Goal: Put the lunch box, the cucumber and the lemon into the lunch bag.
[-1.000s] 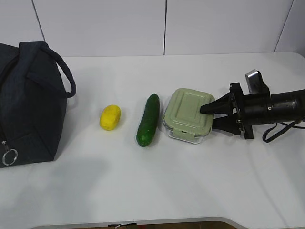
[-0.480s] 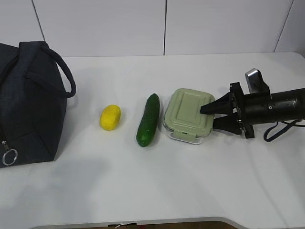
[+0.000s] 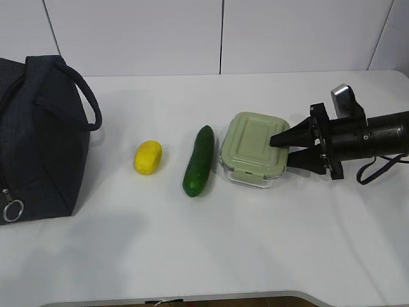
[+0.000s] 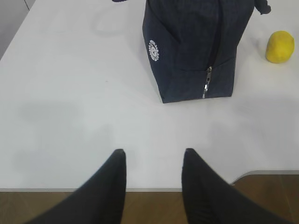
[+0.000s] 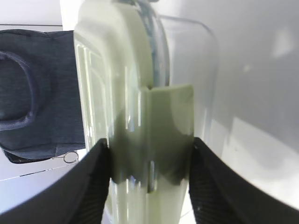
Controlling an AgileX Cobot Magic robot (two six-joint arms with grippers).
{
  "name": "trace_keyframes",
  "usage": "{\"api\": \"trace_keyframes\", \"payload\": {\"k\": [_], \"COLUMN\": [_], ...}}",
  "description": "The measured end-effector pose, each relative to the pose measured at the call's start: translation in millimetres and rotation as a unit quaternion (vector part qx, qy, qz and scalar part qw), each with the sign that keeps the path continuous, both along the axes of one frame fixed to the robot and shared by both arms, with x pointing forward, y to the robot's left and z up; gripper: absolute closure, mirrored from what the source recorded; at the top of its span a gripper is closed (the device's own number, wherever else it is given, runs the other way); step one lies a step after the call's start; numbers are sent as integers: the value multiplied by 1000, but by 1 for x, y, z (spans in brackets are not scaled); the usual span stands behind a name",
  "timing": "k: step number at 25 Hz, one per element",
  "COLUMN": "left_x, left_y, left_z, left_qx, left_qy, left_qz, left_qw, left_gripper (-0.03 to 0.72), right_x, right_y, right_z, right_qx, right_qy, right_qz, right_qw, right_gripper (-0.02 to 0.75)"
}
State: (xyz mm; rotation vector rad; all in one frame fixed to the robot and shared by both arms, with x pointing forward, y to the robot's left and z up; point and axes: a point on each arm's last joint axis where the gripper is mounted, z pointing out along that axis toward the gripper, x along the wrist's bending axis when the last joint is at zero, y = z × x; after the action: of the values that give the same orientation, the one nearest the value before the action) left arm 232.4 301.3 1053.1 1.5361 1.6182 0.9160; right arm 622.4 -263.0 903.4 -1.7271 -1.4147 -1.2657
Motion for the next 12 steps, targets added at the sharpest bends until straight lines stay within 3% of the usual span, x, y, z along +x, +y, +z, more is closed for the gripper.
{"api": "trace_keyframes", "payload": {"k": [12], "left_x": [0], "left_y": [0], "left_z": [0], "left_qx": [0], "left_qy": [0], "left_qz": [0], "left_qw": [1000], "left_gripper": [423], "right_x": [0], "right_y": [0], "right_z": [1], "right_qx": [2], "right_qy": [5], "right_qz": [-2], "right_qw": [1000], "right_gripper": [360]}}
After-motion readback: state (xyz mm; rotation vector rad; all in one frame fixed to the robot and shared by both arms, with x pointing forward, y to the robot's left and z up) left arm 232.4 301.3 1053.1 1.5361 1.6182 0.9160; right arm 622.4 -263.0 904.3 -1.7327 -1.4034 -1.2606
